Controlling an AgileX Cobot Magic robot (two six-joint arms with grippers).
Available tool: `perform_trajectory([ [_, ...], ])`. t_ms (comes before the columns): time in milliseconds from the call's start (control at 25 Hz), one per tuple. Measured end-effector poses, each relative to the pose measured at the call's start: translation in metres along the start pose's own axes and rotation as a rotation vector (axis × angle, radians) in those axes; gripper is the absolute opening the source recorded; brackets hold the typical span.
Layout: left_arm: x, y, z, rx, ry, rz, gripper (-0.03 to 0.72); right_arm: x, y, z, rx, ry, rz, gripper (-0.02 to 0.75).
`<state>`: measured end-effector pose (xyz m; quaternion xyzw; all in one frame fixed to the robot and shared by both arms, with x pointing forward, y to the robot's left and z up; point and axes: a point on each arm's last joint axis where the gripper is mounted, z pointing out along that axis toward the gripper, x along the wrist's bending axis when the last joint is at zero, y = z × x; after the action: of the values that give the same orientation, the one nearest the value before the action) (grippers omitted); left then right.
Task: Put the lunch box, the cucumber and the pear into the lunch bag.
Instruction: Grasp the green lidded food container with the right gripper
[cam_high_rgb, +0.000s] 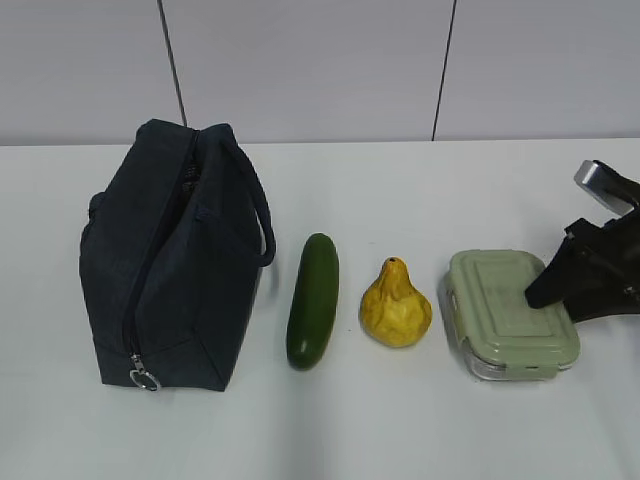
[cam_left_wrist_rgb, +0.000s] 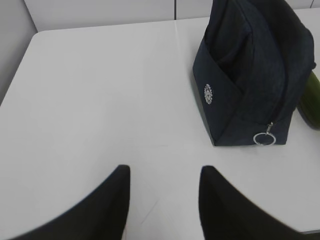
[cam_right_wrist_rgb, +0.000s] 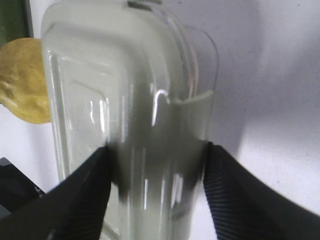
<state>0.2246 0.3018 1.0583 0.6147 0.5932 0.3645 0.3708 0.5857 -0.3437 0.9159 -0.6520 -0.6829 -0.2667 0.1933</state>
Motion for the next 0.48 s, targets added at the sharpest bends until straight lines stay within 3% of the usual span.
perform_trajectory([
  [200, 0.0000, 0.0000, 0.0000, 0.000, 0.000, 0.000, 0.276, 0.0006, 0.0000, -0.0003, 0.003, 0.005, -0.001, 0.363],
  [480, 0.0000, 0.0000, 0.0000, 0.000, 0.000, 0.000, 0.276, 0.0010, 0.0001, -0.0006, 0.006, 0.008, -0.003, 0.361],
])
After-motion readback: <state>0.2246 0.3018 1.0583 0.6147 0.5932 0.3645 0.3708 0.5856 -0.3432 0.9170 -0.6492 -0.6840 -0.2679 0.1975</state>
